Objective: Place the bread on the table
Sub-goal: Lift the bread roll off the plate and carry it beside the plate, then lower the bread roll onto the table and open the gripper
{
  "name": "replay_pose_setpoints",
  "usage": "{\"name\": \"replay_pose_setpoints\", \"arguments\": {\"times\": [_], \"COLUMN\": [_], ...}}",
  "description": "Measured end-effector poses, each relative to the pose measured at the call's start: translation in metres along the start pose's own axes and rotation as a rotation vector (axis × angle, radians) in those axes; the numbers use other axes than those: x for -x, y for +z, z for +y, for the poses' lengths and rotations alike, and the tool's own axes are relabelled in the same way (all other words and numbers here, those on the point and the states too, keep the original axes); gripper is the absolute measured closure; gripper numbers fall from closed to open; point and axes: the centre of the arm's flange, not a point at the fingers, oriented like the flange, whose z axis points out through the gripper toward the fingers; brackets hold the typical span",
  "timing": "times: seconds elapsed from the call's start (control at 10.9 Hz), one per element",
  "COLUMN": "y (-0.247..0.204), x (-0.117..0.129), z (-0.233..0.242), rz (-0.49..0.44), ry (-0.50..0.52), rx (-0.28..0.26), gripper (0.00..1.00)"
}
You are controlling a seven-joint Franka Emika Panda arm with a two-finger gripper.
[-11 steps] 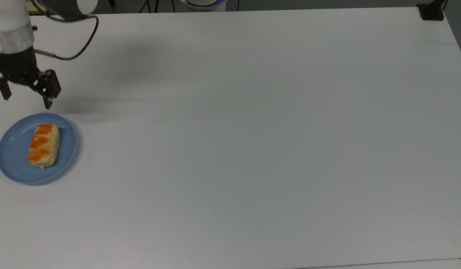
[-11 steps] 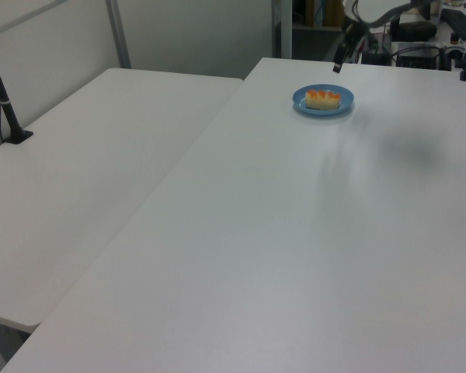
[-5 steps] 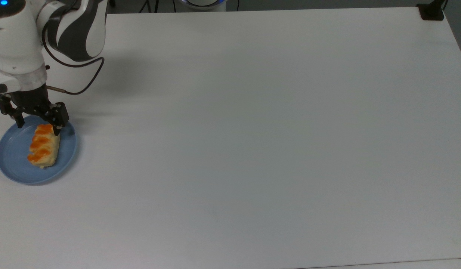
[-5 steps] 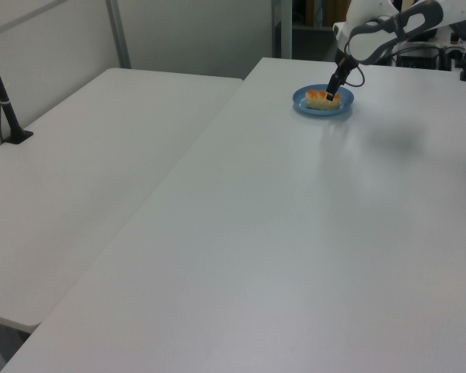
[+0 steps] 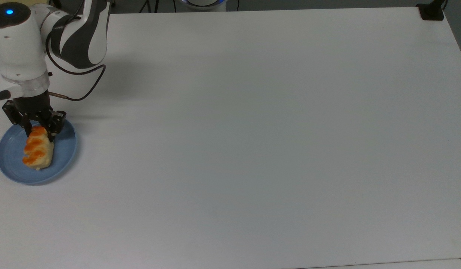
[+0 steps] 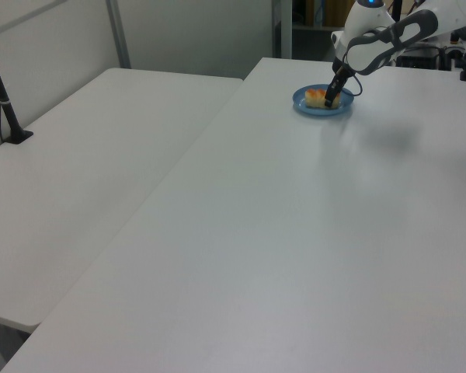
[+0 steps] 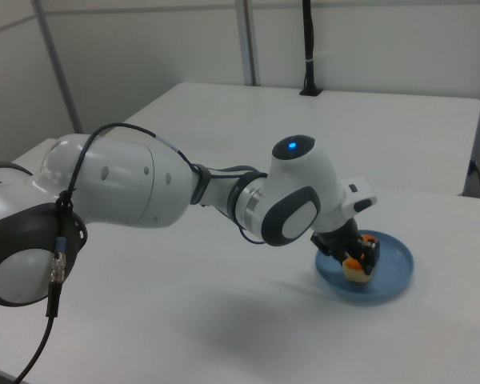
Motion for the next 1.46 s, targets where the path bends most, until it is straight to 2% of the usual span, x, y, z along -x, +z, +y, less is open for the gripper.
{"name": "replay_pose_setpoints", "arguments": {"times": [0.09, 0.37, 0.55, 0.73, 0.91, 1.19, 1.46], "y": [-0.009, -0.059, -0.104, -0.132, -0.131, -0.105, -0.073], "x": [-0.005, -0.001, 0.017, 0.046, 0.077, 0.127, 0.153], "z": [0.005, 0.037, 0.064, 0.097, 0.122, 0.148, 0.15], "rz": [0.016, -0.071, -0.173, -0.252, -0.299, -0.362, -0.296], "ry": [0.007, 0.025, -0.058, -0.146, -0.198, -0.269, -0.281], "rx": [0.007, 0.0, -0.028, -0.065, -0.098, -0.144, -0.086], "gripper": [0.51, 0.51, 0.51, 0.51, 0.51, 0.51, 0.51]}}
